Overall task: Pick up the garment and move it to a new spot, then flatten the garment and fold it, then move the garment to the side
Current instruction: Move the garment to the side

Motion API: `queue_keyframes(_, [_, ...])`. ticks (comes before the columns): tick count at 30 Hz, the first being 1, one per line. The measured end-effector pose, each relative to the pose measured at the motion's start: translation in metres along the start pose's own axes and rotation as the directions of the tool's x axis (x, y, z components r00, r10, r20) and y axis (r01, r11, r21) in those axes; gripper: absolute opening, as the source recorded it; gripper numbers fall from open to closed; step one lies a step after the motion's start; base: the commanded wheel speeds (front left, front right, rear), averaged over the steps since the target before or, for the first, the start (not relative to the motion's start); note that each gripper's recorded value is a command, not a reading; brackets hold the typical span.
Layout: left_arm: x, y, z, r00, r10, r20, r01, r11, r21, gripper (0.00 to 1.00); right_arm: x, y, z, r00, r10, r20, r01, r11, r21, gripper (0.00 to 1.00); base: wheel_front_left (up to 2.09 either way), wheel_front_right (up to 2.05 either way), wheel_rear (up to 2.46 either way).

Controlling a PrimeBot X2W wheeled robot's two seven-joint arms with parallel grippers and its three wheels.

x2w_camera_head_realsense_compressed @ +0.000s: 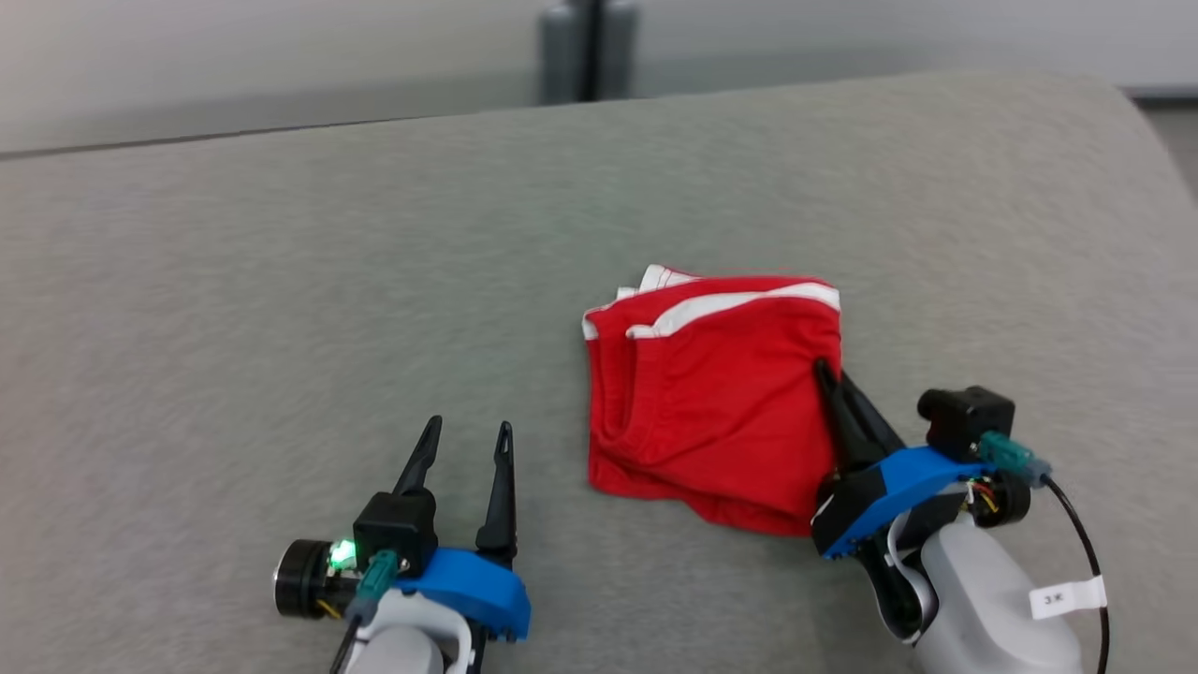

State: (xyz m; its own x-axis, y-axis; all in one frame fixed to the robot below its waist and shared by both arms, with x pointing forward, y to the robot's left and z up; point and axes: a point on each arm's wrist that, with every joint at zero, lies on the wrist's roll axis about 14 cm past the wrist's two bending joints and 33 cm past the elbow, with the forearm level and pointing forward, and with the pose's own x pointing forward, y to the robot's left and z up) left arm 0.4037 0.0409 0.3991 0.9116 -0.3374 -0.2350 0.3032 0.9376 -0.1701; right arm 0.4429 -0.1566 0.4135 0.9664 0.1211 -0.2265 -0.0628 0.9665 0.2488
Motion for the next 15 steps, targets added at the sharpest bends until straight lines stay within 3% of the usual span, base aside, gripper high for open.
queue_keyframes(7, [0.027,-0.069,0.0,0.978,-0.207,-0.006,0.207,0.978,0.015,1.0,-0.05,-0.063,0.012,0.982,-0.185,0.041,0.184,0.983,0.015,0.0,0.0,0.0,0.0])
queue_keyframes(15, [0.033,-0.122,-0.014,0.929,-0.366,-0.05,0.369,0.929,0.042,1.0,-0.091,-0.102,0.013,0.949,-0.312,0.042,0.312,0.95,0.011,0.0,0.0,0.0,0.0])
